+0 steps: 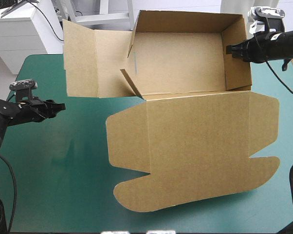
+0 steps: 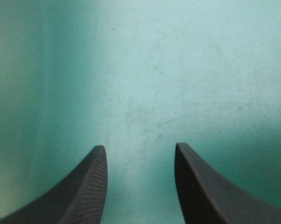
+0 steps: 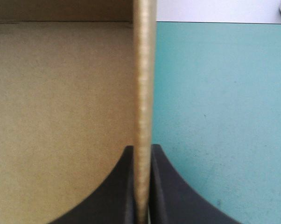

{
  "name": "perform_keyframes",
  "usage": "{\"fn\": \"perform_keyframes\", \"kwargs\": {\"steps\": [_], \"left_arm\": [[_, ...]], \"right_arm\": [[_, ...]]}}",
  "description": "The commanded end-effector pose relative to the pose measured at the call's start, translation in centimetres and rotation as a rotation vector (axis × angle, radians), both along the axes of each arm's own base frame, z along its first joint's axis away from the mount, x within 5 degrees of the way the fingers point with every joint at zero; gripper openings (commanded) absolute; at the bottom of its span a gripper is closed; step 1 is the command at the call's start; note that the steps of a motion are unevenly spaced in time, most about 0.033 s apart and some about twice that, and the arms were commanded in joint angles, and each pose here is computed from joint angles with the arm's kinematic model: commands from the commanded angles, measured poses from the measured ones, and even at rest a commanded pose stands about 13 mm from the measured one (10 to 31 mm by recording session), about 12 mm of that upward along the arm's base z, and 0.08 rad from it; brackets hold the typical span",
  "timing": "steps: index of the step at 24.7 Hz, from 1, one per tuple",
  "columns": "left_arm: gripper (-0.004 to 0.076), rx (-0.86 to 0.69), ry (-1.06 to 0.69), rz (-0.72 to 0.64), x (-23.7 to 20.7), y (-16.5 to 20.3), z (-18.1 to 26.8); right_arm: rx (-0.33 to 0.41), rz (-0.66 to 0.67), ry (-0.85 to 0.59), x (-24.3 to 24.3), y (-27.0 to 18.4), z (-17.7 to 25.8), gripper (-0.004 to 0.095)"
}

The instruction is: Fold the box

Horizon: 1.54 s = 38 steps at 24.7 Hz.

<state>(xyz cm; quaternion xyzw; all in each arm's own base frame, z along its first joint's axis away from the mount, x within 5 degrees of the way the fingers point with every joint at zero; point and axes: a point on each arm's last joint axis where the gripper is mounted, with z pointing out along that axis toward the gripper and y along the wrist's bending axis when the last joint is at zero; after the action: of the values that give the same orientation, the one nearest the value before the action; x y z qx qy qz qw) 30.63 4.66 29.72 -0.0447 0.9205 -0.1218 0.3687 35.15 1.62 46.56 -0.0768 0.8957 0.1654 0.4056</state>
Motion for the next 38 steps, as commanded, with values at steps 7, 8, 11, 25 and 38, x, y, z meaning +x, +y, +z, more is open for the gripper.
{"fn": "perform_keyframes", "kwargs": {"steps": [7,8,11,25,38], "left_arm": [[0.0326,-0.234,-0.235,-0.146,0.7,-4.3,3.6],[0.0326,-0.253,-0.251,-0.155,0.8,-4.7,3.8],[0.0326,-0.309,-0.283,-0.175,0.9,-5.8,4.3],[0.0326,-0.695,-0.349,-0.401,0.6,-10.6,6.0],[0.0326,-0.796,-0.419,-0.629,0.9,-13.6,11.2]], "right_arm": [[0.122,0.032,-0.157,-1.8,0.7,3.5,-0.0023],[0.122,0.032,-0.157,-1.8,0.7,3.5,-0.0023],[0.122,0.032,-0.156,-1.8,0.7,3.5,-0.0023],[0.112,0.043,-0.072,-0.3,0.7,0.7,-0.0022],[0.076,0.006,-0.052,1.5,0.1,-1.0,-0.0022]]}}
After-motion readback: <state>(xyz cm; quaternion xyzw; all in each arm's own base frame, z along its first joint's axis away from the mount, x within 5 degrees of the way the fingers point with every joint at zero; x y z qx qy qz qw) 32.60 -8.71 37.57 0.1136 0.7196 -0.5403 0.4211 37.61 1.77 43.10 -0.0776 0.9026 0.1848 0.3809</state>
